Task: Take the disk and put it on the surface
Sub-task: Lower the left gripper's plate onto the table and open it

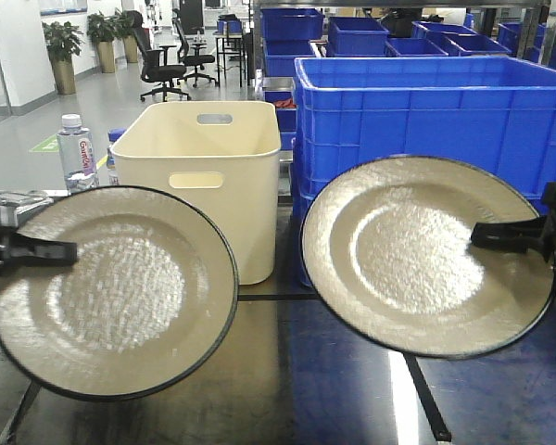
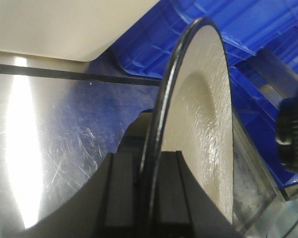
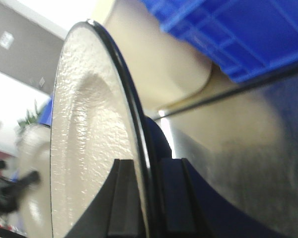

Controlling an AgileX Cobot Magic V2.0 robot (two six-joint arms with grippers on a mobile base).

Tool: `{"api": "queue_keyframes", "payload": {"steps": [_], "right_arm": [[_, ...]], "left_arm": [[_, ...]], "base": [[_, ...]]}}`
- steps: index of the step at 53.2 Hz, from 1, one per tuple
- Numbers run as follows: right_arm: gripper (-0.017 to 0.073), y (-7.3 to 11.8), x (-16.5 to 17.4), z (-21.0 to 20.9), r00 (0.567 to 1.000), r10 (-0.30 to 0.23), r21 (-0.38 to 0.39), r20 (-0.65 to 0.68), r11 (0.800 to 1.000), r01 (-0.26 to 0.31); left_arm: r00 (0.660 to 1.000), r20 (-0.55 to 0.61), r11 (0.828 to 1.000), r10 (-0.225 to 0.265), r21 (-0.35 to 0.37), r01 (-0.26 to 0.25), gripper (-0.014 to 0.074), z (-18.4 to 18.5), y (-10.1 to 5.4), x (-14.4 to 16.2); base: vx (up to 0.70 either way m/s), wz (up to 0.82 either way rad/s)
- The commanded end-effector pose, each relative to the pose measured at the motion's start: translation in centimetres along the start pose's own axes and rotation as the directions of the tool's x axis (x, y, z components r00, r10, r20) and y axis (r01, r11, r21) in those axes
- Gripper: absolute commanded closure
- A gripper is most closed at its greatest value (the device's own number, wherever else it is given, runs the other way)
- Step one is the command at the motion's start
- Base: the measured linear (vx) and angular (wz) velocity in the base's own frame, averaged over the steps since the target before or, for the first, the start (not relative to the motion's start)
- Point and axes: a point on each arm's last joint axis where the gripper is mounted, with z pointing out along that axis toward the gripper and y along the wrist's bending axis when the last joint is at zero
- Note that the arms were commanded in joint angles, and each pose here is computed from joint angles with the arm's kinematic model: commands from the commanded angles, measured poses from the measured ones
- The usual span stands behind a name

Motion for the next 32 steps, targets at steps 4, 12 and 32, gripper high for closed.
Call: {"api": "queue_keyframes", "payload": {"steps": [4, 12, 32], "right_arm": [[0.0568, 3.9, -1.2, -1.3, 0.993, 0.043, -0.218, 0.112, 0.976, -0.018], [0.0568, 4.1, -1.2, -1.4, 0.993, 0.020, -0.238, 0.118, 0.971, 0.009], [0.0568, 4.2, -1.1, -1.4, 0.994, 0.014, -0.247, 0.106, 0.969, 0.013]], "left_arm": [[0.995, 0.058, 0.993, -0.075, 0.097, 0.069, 0.0598, 3.6, -2.0, -0.5], [0.995, 0.007, 0.989, -0.103, 0.103, 0.102, 0.0595, 8.2, -1.8, 1.1], [0.991, -0.091, 0.995, -0.098, 0.027, 0.101, 0.0448, 15.4, -0.8, 5.2]], "base": [[0.00, 0.00], [0.00, 0.00], [0.00, 0.00]]}}
